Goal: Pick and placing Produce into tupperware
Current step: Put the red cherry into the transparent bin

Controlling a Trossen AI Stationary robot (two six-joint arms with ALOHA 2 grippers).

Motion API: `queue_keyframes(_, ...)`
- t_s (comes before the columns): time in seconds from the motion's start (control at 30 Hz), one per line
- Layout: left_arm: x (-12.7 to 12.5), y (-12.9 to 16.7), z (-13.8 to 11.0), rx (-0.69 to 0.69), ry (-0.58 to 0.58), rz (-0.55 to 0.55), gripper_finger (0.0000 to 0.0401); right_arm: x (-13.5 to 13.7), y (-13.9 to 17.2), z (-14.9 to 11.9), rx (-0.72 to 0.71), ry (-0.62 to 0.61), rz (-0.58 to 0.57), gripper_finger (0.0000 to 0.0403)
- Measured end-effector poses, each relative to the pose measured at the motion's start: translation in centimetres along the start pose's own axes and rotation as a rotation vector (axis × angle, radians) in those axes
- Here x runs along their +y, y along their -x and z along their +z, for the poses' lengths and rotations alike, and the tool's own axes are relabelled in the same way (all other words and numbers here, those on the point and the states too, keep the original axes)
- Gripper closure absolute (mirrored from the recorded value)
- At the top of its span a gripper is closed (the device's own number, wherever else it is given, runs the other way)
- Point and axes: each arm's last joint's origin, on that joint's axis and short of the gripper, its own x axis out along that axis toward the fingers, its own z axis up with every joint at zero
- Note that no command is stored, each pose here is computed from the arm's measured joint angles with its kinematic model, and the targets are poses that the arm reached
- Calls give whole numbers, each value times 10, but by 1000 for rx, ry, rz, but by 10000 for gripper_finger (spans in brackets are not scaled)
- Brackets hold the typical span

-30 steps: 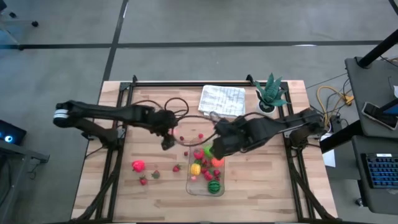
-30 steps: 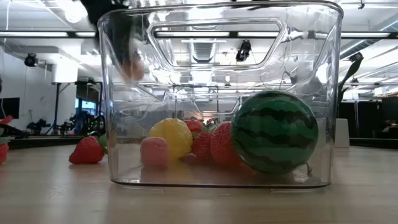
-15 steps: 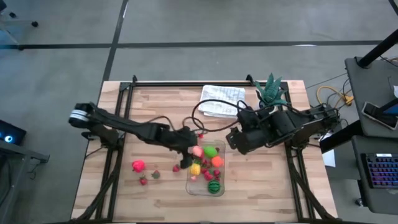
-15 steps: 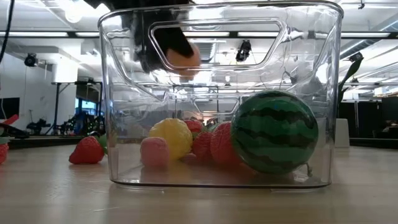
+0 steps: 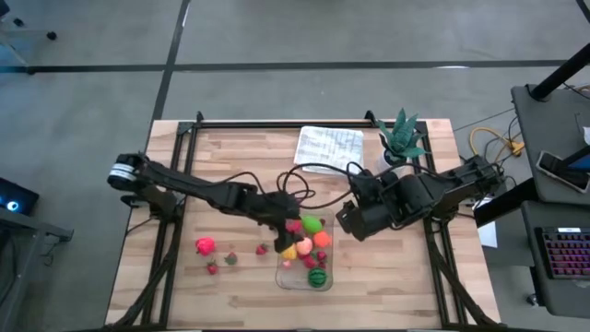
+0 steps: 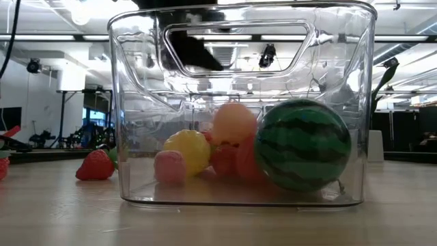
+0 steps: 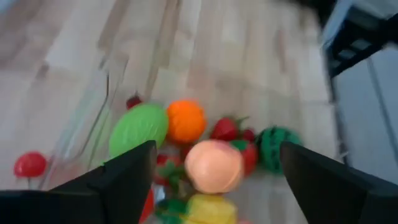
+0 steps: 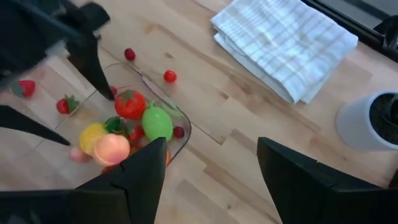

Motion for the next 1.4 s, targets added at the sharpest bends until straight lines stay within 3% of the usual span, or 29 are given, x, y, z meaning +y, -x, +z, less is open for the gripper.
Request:
queue_keyframes(0.13,0,26,17,-47,52,-6,59,0,0,0,-1,-7,1,161)
queue_keyframes(0.27,22,59,39,-68,162,68,62,-1,0,1,-9,-14,-1,161)
queue_keyframes(0.4,59,74,44,18,7,186,83,-2,-1,3,-9,-27,-6,161)
queue_keyframes(0.57,101,81,41,98,-123,133,123,-2,-1,3,-9,-61,-8,161)
queue_keyframes(0.87,146,37,36,175,-127,185,174,-1,-6,1,-10,-177,-19,161)
queue_keyframes(1.23,146,-12,14,354,-588,75,198,-1,-19,-4,2,-302,-68,161)
queue_keyframes(1.4,146,-24,11,354,-644,59,198,-1,-21,-6,6,-326,-74,161)
